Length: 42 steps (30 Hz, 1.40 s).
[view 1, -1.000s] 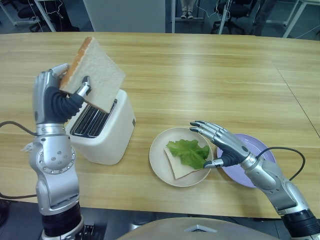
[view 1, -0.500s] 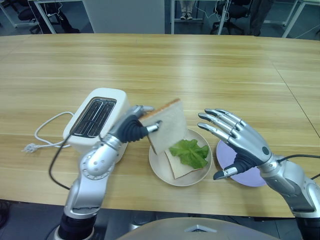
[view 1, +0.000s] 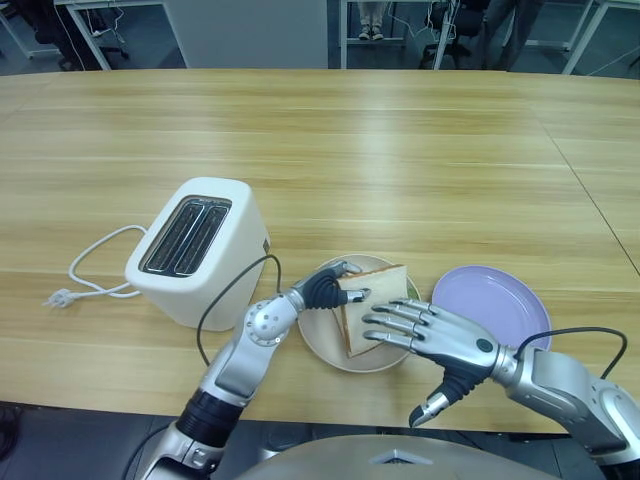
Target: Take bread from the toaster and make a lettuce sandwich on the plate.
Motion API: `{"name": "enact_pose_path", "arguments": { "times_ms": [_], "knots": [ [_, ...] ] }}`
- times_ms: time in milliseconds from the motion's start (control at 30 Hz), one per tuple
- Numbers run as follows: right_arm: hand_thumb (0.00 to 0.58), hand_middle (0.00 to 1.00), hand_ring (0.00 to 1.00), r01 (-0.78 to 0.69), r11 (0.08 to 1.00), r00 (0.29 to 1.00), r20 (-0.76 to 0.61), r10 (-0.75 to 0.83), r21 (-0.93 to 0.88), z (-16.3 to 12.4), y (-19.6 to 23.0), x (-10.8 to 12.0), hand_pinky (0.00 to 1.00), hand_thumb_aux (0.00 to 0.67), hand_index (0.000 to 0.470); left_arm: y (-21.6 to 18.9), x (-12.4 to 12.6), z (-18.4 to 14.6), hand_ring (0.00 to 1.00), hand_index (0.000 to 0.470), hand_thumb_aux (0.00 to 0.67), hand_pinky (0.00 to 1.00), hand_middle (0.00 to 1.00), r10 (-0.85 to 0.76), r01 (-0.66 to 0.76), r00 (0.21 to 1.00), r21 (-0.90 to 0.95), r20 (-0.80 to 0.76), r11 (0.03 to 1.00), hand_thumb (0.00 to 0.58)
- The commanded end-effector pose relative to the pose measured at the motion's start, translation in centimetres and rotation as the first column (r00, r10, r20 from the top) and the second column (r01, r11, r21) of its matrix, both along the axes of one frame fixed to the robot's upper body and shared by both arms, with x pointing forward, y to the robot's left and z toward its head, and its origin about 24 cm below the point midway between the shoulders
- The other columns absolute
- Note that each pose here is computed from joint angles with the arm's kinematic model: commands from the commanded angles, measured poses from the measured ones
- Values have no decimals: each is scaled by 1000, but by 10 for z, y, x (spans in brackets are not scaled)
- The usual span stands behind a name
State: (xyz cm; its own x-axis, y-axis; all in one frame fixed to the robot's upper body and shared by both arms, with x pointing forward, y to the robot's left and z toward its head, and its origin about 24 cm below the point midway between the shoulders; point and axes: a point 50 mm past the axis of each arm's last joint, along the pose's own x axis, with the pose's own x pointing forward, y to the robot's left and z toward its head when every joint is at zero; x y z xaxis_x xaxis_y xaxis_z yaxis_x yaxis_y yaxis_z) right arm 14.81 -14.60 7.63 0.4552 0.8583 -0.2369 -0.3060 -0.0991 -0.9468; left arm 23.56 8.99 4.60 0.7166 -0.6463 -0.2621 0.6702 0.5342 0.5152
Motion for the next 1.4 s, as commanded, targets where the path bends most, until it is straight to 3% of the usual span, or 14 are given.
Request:
{"name": "enact_pose_path", "arguments": {
  "times_ms": [33,700,867,1033,1067,1100,1133,1200,1233,1267,1400],
  "knots": [
    [0,0,0,-12,995,996,-87,3,-97,-12,-1,-5,0,0,0,-2,-1,-14,1000,460,670,1000,1000,9,-8,1000,35,-25,999,580],
    [0,0,0,60,985,995,-74,-72,-161,-13,7,26,0,0,0,9,4,-37,1000,460,670,1000,1000,65,-73,997,183,51,980,580],
    [0,0,0,47,971,983,-162,-87,-234,-25,6,31,0,0,0,9,5,-38,1000,460,670,1000,1000,54,-72,995,218,89,973,580],
    [0,0,0,6,940,950,-290,-112,-342,-41,4,36,0,0,0,9,11,-28,1000,460,670,1000,1000,8,-77,973,293,232,953,580],
    [0,0,0,-6,932,943,-313,-116,-364,-44,4,37,0,0,0,10,13,-25,776,460,670,776,776,-5,-77,966,307,260,949,580],
    [0,0,0,-16,925,935,-334,-121,-380,-47,4,37,0,0,0,11,14,-21,278,343,499,278,278,-21,-79,956,324,294,943,542],
    [0,0,0,-32,917,928,-351,-120,-398,-49,4,37,0,0,0,12,16,-17,35,260,378,35,35,-30,-86,946,337,324,937,470],
    [0,0,0,-65,902,912,-392,-120,-426,-53,5,37,0,0,0,13,18,-11,0,249,363,0,0,-58,-90,926,368,372,925,458],
    [0,0,0,-77,899,903,-413,-120,-431,-55,7,36,0,0,0,14,19,-6,0,189,276,0,0,-69,-102,911,384,406,918,379],
    [0,0,0,-86,896,894,-431,-124,-435,-56,8,36,0,0,0,15,20,-1,0,0,0,0,0,-74,-121,895,399,441,909,0],
    [0,0,0,-112,872,881,-454,-136,-477,-59,8,36,0,0,0,27,28,30,0,0,0,0,0,-22,-250,804,371,594,894,0]
  ]
}}
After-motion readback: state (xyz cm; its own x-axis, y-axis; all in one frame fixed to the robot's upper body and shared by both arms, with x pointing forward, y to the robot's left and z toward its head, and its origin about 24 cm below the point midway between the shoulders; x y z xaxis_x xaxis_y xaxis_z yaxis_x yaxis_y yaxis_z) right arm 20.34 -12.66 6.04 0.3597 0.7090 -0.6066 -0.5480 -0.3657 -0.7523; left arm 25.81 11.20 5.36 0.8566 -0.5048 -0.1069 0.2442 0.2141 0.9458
